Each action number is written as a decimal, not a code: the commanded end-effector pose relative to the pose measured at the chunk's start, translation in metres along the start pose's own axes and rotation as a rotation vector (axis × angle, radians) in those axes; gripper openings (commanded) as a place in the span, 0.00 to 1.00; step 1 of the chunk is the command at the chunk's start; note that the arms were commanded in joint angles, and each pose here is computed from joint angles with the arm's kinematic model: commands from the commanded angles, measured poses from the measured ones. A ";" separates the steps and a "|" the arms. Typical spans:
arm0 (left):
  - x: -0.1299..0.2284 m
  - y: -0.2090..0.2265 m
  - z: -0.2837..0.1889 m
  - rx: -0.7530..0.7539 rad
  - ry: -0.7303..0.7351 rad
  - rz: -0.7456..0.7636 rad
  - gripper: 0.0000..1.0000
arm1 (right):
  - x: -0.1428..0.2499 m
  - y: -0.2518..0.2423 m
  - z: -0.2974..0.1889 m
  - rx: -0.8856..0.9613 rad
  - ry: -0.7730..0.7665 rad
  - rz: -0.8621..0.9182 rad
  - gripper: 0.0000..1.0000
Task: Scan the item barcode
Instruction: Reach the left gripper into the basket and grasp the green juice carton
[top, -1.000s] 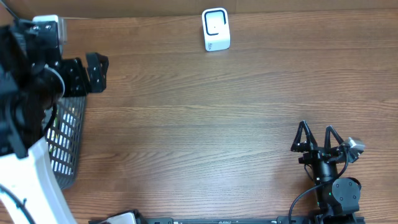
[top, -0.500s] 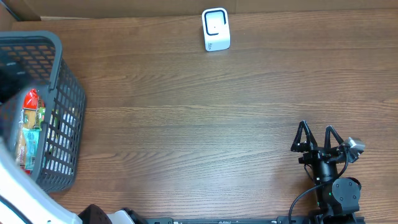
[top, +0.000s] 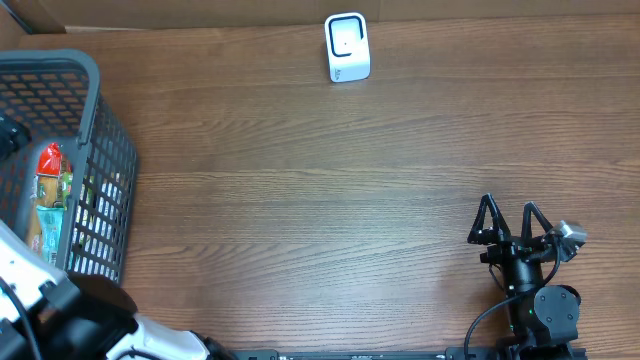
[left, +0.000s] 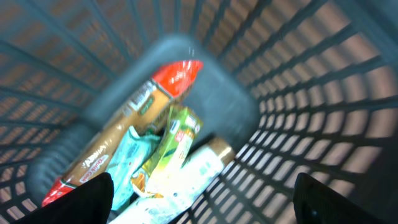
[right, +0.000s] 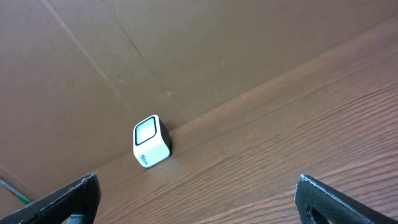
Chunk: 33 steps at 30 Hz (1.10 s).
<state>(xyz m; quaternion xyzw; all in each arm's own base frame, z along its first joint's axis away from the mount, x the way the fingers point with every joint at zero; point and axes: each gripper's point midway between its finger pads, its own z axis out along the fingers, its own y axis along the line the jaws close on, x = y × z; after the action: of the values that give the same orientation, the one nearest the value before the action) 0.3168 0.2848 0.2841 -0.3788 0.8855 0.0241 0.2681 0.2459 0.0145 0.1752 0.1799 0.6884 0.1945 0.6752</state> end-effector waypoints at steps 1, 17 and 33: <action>0.012 0.003 0.025 0.017 0.095 0.107 0.84 | 0.000 -0.002 0.000 0.005 -0.010 0.000 1.00; 0.083 0.030 0.109 0.062 0.379 0.081 0.80 | 0.000 -0.002 0.000 0.005 -0.010 0.000 1.00; 0.122 0.044 0.167 0.045 0.394 0.161 0.73 | 0.000 -0.002 0.000 0.005 -0.010 0.000 1.00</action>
<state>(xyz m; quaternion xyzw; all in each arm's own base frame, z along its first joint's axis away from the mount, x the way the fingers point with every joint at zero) 0.2990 0.2845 0.0909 -0.3105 0.9428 -0.0455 0.1120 0.2459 0.0146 0.1751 0.1798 0.6886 0.1946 0.6750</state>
